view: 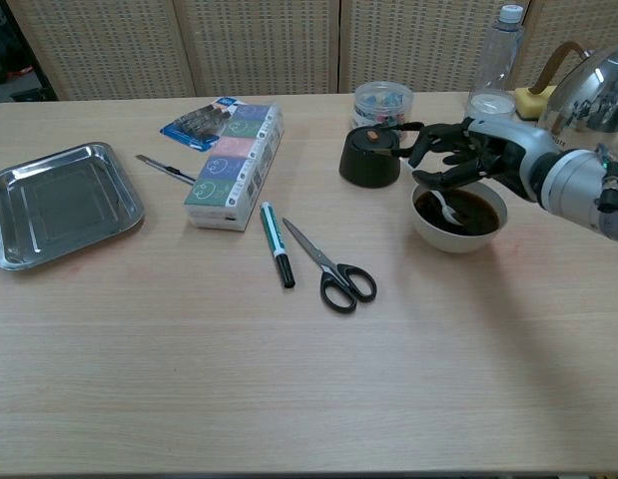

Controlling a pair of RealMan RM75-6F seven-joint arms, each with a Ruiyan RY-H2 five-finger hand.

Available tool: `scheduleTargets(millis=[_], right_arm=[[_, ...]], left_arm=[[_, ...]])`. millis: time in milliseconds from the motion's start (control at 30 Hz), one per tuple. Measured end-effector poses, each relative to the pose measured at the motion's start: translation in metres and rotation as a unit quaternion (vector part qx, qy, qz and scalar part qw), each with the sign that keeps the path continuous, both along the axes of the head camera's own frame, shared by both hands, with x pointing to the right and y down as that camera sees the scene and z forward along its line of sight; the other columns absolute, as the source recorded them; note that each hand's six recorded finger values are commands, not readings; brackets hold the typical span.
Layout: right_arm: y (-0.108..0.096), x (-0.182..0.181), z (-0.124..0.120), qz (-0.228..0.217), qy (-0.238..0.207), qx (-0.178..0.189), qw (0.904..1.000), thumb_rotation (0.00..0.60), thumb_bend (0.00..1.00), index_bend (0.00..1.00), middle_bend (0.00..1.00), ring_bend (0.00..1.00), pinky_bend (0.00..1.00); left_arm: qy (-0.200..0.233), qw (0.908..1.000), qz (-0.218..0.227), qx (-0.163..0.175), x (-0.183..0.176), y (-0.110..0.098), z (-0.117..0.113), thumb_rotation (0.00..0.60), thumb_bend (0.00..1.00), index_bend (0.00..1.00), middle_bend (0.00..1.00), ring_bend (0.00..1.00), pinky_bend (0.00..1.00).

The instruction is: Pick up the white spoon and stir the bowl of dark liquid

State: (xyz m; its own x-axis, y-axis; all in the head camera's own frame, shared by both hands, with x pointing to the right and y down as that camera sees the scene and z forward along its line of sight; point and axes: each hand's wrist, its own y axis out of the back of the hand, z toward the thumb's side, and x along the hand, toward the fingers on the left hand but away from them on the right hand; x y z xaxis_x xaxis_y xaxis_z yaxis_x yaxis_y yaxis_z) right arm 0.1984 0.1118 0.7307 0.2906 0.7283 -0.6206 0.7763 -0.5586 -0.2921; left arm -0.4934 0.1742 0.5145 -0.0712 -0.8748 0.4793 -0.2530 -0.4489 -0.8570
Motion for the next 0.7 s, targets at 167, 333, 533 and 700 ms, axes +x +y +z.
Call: scheduleTargets(millis=[167, 333, 533, 700], right_arm=[[-0.007, -0.003, 0.008, 0.008, 0.005, -0.005, 0.9999, 0.6, 0.57, 0.57, 0.0, 0.0, 0.0], [-0.014, 0.004, 0.008, 0.018, 0.012, 0.002, 0.9998, 0.6, 0.57, 0.57, 0.0, 0.0, 0.0], [-0.015, 0.019, 0.004, 0.021, 0.022, 0.009, 0.9995, 0.6, 0.57, 0.57, 0.0, 0.0, 0.0], [-0.01, 0.029, -0.001, 0.022, 0.022, 0.009, 0.9995, 0.6, 0.57, 0.57, 0.0, 0.0, 0.0]], left_arm=[[0.0, 1.0, -0.002, 0.0, -0.001, 0.0, 0.0, 0.6, 0.0, 0.0, 0.0, 0.0, 0.0], [0.0, 1.0, -0.003, 0.0, -0.002, -0.001, 0.0, 0.6, 0.0, 0.0, 0.0, 0.0, 0.0], [-0.001, 1.0, 0.0, -0.001, 0.0, 0.0, 0.001, 0.6, 0.0, 0.0, 0.0, 0.0, 0.0], [-0.002, 1.0, 0.003, -0.001, 0.002, 0.001, 0.001, 0.6, 0.0, 0.0, 0.0, 0.0, 0.0]])
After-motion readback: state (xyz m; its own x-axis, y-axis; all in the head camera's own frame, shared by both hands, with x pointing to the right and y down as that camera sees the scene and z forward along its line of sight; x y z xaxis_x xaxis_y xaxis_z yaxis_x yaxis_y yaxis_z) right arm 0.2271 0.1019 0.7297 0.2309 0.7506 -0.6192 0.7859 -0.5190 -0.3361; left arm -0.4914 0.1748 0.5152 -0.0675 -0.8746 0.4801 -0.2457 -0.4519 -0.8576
